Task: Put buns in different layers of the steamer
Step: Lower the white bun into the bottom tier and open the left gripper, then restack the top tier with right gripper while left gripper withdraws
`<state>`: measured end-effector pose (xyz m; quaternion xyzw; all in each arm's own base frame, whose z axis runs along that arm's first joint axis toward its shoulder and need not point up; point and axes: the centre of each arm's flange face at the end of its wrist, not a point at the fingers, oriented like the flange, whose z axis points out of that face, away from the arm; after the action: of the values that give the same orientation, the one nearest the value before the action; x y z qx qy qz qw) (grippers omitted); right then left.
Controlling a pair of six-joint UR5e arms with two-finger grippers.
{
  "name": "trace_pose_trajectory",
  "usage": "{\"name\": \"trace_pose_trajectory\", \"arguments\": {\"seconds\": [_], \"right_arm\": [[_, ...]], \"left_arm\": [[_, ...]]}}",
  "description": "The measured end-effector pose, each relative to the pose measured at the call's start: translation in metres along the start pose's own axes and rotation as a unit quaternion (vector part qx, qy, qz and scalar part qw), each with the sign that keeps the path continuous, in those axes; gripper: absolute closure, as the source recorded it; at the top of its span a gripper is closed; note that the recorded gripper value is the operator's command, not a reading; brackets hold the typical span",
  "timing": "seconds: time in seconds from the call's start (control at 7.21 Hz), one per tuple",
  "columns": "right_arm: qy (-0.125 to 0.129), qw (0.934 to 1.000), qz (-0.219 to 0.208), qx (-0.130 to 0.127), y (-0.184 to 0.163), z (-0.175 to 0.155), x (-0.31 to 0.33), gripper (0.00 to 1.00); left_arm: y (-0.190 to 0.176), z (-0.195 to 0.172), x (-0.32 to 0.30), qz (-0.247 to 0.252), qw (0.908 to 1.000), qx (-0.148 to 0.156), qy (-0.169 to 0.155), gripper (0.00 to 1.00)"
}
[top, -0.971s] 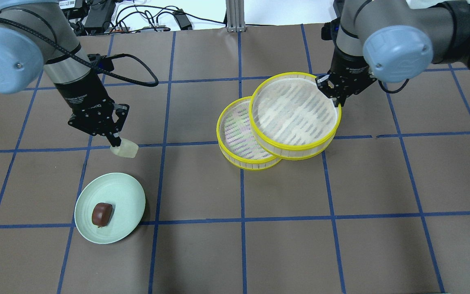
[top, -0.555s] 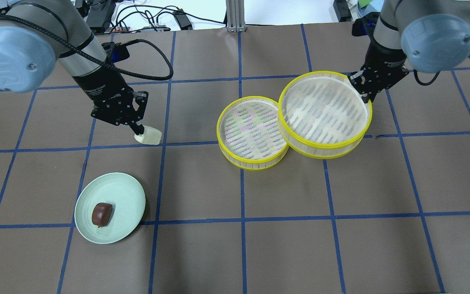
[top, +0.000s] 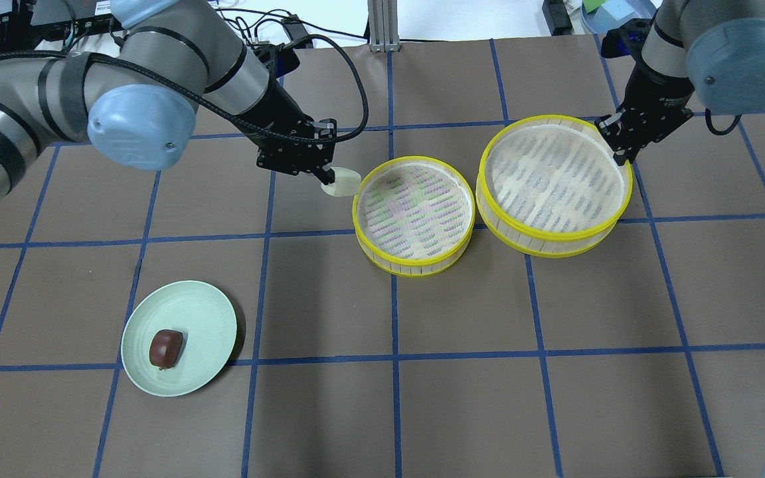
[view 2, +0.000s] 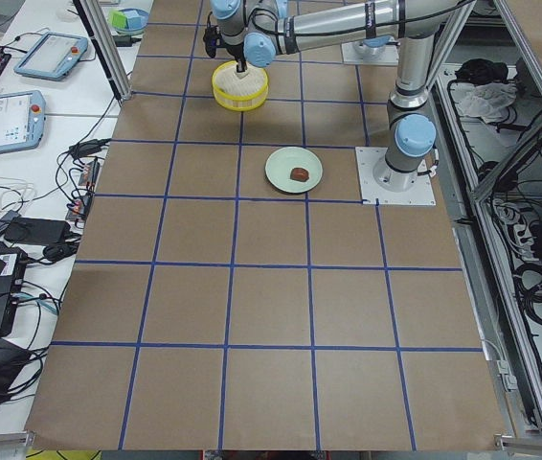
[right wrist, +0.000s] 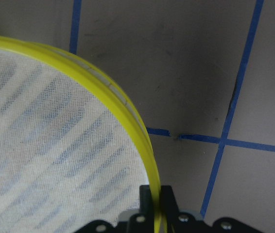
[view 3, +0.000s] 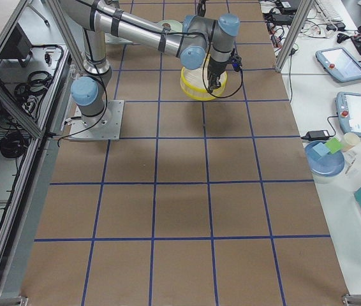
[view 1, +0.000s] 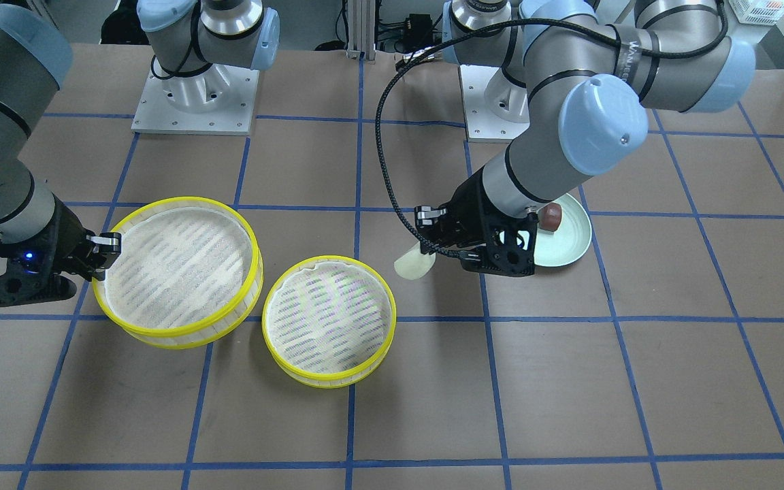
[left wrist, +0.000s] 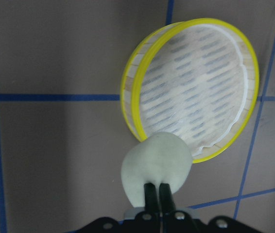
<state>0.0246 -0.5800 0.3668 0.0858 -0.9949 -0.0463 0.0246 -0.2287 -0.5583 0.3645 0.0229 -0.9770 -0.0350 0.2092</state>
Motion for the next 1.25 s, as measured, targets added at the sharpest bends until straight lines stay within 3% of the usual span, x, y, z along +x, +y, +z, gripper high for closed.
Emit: {"name": "trace_pose_trajectory", "arguments": {"seconds": [0.28, 0.69, 0.83, 0.97, 1.11, 1.25], "right_arm": [[-0.002, 1.0000, 0.001, 0.000, 0.000, 0.000, 0.000, 0.95], [-0.003, 1.0000, 0.003, 0.001, 0.000, 0.000, 0.000, 0.95], [-0.004, 1.0000, 0.004, 0.001, 0.000, 0.000, -0.001, 0.95], [-0.005, 1.0000, 0.004, 0.002, 0.000, 0.000, -0.001, 0.95], [-0.006, 1.0000, 0.006, 0.002, 0.000, 0.000, -0.001, 0.95], [-0.006, 1.0000, 0.006, 0.002, 0.000, 0.000, -0.001, 0.95]], "left_arm": [[-0.017, 0.027, 0.013, 0.016, 0.9987, 0.014, 0.047, 1.00], [-0.032, 0.076, 0.021, 0.036, 0.9972, 0.009, 0.065, 1.00], [-0.034, 0.093, 0.024, 0.042, 0.9971, 0.006, 0.064, 0.80], [-0.036, 0.106, 0.028, 0.050, 0.9968, 0.007, 0.062, 0.08], [-0.041, 0.115, 0.029, 0.054, 0.9965, 0.017, 0.062, 0.00], [-0.045, 0.118, 0.030, 0.043, 0.9966, 0.028, 0.065, 0.00]]}}
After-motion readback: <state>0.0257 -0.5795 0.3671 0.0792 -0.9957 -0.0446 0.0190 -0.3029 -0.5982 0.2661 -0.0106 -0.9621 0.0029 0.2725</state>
